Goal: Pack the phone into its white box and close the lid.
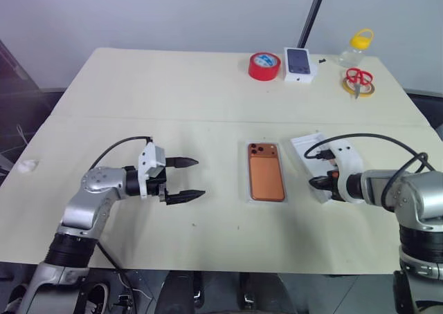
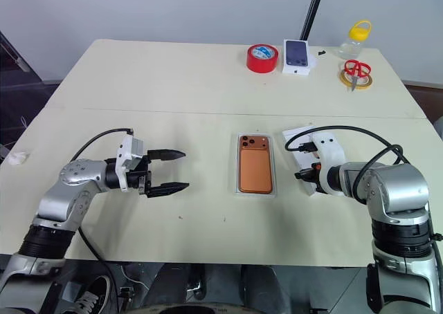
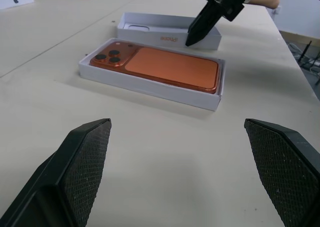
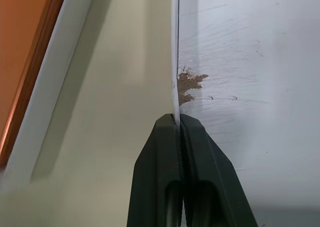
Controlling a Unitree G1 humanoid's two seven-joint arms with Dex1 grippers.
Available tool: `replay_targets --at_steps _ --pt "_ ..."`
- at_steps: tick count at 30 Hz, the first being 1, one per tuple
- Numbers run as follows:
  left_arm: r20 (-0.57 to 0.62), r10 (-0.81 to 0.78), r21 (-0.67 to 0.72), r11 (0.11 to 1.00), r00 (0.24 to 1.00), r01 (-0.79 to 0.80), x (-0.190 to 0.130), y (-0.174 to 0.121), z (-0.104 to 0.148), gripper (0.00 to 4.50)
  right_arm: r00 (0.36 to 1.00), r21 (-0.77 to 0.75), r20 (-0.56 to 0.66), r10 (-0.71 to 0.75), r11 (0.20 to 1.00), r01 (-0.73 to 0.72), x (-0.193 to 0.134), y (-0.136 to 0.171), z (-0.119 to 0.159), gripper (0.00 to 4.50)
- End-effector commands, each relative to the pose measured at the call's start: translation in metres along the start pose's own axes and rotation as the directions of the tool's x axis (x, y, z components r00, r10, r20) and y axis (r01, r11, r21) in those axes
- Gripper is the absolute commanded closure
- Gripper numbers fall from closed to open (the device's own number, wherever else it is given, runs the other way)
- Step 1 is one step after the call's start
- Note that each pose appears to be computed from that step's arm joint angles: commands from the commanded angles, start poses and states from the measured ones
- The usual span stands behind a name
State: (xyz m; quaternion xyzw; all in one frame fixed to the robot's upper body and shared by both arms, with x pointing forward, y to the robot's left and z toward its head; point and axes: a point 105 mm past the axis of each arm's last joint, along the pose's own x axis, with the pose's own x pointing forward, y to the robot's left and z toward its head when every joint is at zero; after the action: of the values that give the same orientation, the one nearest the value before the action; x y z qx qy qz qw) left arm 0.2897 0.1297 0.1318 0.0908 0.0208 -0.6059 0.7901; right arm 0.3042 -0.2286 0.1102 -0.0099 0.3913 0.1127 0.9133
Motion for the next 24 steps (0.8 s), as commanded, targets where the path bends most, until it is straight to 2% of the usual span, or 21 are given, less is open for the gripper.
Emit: replay_targets --at_steps 1,3,4,8,11,14,16,17,19,24 --pt "0.05 0.016 0.035 0.999 0.999 -0.018 0.0 0.009 0.019 0.0 0.982 0.102 0.187 -0.003 0.995 -0.016 -0.01 -0.001 0.04 4.47" --pt "0.052 0.031 0.024 0.999 0.998 -0.032 0.001 0.013 0.02 0.0 0.944 0.121 0.309 0.115 0.98 -0.158 -0.015 0.019 0.062 4.47" --pt "0.05 0.048 0.023 0.999 0.998 -0.049 0.003 0.016 0.019 0.0 0.907 0.076 0.367 0.207 0.965 -0.251 -0.021 0.036 0.071 4.47" --pt "0.062 0.059 -0.036 0.998 0.996 -0.056 0.007 0.017 0.015 0.0 0.773 0.02 0.511 0.377 0.893 -0.449 -0.039 0.071 0.084 4.47" --pt "0.094 0.084 -0.097 0.992 0.992 -0.074 0.009 0.022 0.018 0.79 0.651 -0.009 0.563 0.509 0.791 -0.611 -0.052 0.097 0.085 4.5" --pt "0.107 0.12 -0.095 0.989 0.987 -0.11 0.012 0.028 0.021 2.16 0.562 -0.041 0.567 0.602 0.703 -0.71 -0.056 0.12 0.075 4.5" --pt "0.13 0.12 -0.136 0.985 0.984 -0.102 0.016 0.028 0.024 3.13 0.544 -0.032 0.566 0.619 0.676 -0.736 -0.054 0.135 0.068 4.5" --pt "0.151 0.107 -0.169 0.982 0.983 -0.081 0.018 0.025 0.025 3.75 0.527 -0.034 0.554 0.644 0.65 -0.759 -0.053 0.146 0.061 4.5" --pt "0.173 0.147 -0.164 0.979 0.974 -0.119 0.022 0.028 0.027 4.45 0.472 -0.049 0.527 0.707 0.579 -0.814 -0.056 0.168 0.046 4.5" --pt "0.224 0.158 -0.134 0.982 0.962 -0.13 0.035 0.024 0.038 4.45 0.364 -0.039 0.486 0.795 0.435 -0.899 -0.063 0.2 0.026 4.5"
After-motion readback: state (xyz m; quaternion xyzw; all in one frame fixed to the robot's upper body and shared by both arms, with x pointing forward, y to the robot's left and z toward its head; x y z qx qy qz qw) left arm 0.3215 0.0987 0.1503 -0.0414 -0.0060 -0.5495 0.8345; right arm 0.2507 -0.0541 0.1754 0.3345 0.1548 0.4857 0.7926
